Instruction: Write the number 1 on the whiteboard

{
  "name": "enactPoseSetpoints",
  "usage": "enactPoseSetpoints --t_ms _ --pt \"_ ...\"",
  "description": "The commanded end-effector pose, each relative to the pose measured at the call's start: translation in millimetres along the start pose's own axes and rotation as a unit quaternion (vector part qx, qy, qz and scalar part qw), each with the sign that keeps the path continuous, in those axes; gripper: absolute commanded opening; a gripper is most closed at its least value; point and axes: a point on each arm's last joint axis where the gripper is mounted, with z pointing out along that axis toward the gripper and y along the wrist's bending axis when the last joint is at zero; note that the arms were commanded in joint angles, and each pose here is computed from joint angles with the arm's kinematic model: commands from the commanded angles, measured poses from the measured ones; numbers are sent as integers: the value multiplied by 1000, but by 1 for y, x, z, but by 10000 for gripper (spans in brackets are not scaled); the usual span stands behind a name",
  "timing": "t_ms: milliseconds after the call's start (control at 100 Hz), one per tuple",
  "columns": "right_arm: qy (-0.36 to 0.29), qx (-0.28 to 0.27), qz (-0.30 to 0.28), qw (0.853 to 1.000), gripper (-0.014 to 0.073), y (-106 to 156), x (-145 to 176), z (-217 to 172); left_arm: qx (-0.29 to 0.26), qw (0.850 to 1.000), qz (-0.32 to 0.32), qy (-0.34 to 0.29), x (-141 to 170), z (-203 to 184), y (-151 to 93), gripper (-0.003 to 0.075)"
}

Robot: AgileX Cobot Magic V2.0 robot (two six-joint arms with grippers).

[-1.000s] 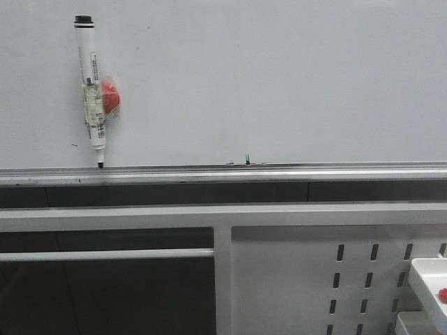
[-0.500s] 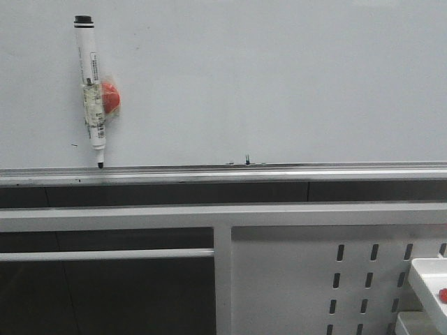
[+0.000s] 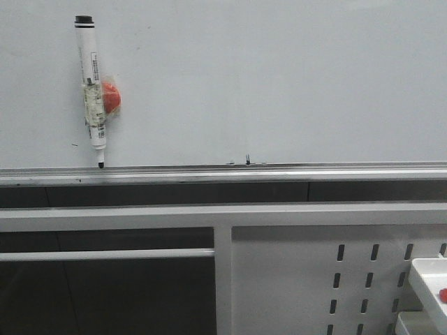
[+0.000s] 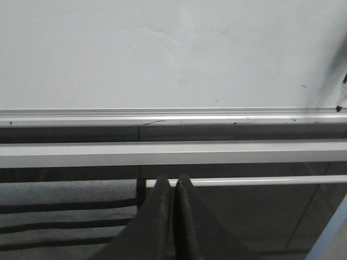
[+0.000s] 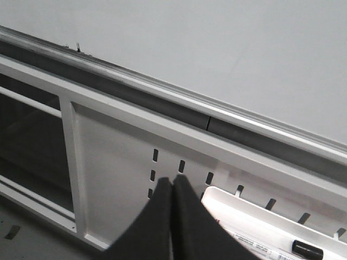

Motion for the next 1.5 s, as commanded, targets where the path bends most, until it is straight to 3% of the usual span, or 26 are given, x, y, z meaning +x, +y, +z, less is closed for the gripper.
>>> enactPoseSetpoints --t_ms 0,60,140,240,310,470,520,580,650,710,860,910,990,1100,1180,1280,1400,1490 --pt "-35 7 -30 999 -63 0 -2 0 18 997 -65 -48 0 2 -2 -20" --pt "-64 4 -43 997 -63 1 -7 -1 37 987 -142 -61 -3 1 -4 -20" --pt "-112 -8 -41 993 -63 3 -16 -2 65 961 -259 -70 -6 0 -7 -20" --pt "-199 -40 23 979 -63 7 -31 -8 81 932 -344 -79 -9 0 -8 -20" --pt "-245 -54 79 965 -63 7 -39 -12 84 925 -361 -82 -10 0 -8 -20" --pt "-338 -65 108 933 -63 5 -54 -22 83 920 -373 -92 -12 -1 -7 -20" --pt "-359 -71 141 920 -63 3 -58 -25 84 916 -380 -92 -12 -1 -7 -20" --pt "-349 -72 178 917 -60 2 -57 -24 85 916 -382 -92 -13 -1 -7 -20" --pt "-282 -72 281 915 -57 -2 -50 -17 87 916 -380 -97 -16 -2 -7 -20" --pt "-251 -77 330 907 -57 -2 -46 -15 89 920 -368 -102 -19 -4 -8 -20" --pt "-254 -82 329 906 -57 -3 -55 -19 101 947 -279 -125 -43 -14 -12 -20" --pt "-240 -85 317 913 -57 -3 -62 -22 107 954 -251 -124 -52 -17 -15 -20" --pt "-192 -85 274 939 -57 -2 -73 -25 120 966 -199 -112 -68 -21 -21 -20" --pt "-173 -74 229 955 -36 -6 -97 -31 142 983 -85 -80 -95 -24 -31 -20" --pt "-178 -62 195 963 39 -10 -117 -33 154 986 -1 -62 -116 -20 -36 -19" --pt "-167 -51 168 970 236 -13 -136 -31 177 981 75 -23 -136 -8 -42 17" --pt "-131 -49 165 976 427 -13 -145 -19 222 967 116 49 -151 13 -51 222" --pt "-111 -49 164 979 447 -13 -147 -10 230 964 117 67 -158 28 -54 298"
